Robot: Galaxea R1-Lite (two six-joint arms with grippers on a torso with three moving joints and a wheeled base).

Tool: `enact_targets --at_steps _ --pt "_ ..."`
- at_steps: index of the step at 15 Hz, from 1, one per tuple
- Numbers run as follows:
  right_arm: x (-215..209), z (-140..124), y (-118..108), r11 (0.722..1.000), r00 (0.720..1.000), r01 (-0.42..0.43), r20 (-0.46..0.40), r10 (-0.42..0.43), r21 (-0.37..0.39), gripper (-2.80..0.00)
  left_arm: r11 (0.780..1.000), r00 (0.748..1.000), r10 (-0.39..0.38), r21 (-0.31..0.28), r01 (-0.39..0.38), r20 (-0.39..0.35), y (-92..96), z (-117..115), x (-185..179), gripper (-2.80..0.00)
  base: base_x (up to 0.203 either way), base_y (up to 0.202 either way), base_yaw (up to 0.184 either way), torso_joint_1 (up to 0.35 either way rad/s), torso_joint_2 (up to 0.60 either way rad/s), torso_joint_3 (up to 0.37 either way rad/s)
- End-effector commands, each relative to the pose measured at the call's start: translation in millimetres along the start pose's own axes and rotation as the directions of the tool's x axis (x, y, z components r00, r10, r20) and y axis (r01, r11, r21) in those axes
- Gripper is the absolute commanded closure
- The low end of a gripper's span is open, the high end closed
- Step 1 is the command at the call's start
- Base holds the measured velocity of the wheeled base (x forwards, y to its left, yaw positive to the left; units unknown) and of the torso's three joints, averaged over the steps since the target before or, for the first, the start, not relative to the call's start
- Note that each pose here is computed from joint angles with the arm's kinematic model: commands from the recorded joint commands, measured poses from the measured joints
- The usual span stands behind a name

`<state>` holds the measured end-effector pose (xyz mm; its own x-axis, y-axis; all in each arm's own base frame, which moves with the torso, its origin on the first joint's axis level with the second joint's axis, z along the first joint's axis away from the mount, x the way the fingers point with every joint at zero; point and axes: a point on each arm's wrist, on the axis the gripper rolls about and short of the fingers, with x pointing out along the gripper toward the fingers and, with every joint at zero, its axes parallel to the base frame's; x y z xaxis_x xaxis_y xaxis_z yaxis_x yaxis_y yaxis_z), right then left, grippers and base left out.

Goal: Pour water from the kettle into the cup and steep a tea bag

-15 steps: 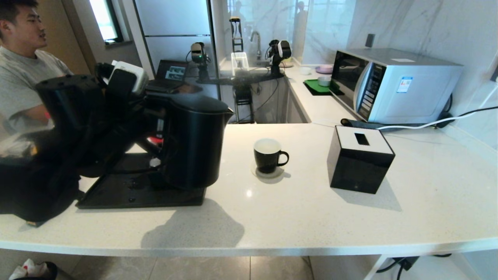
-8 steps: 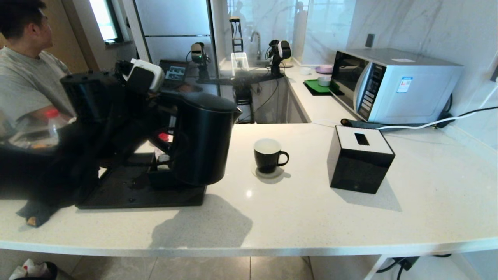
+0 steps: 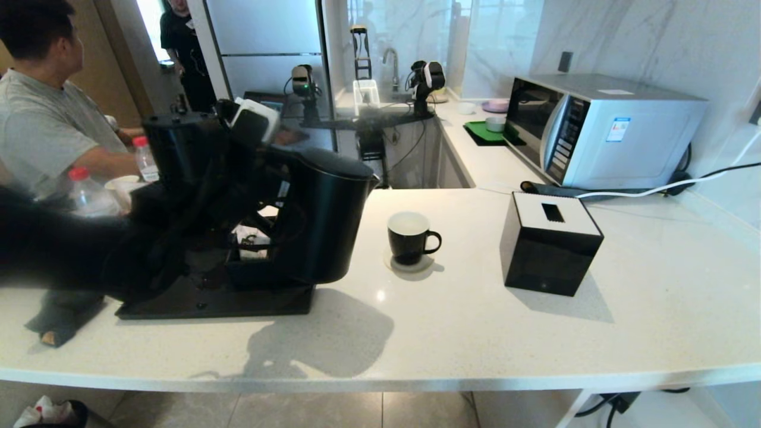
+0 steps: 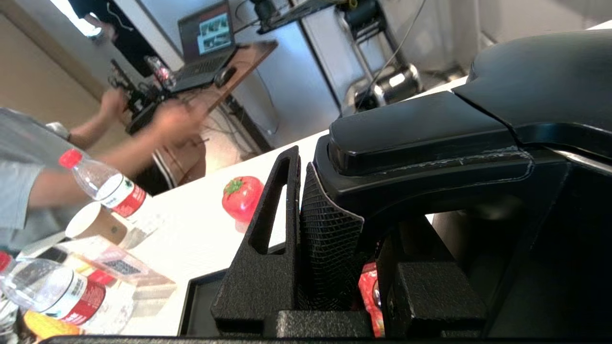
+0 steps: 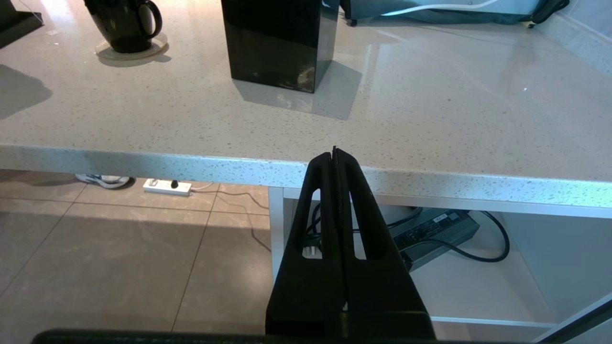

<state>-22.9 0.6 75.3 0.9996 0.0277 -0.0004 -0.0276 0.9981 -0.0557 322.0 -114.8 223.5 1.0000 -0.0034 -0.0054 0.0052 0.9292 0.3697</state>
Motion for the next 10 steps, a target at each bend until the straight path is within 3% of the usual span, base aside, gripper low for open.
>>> enact_targets --at_steps 1,10 --pt "0 0 0 1.0 1.0 -0.001 -0.001 0.001 0.0 0.0 1.0 1.0 0.0 0.005 0.0 -0.004 -6.1 -2 9 0.0 0.0 0.0 0.0 0.0 0.0 0.0" --pt "0 0 0 1.0 1.0 0.0 -0.001 0.0 -0.001 0.0 0.999 0.999 0.029 0.048 -0.027 -0.041 -27.9 2 38 0.0 0.0 0.0 0.0 0.0 0.0 0.0"
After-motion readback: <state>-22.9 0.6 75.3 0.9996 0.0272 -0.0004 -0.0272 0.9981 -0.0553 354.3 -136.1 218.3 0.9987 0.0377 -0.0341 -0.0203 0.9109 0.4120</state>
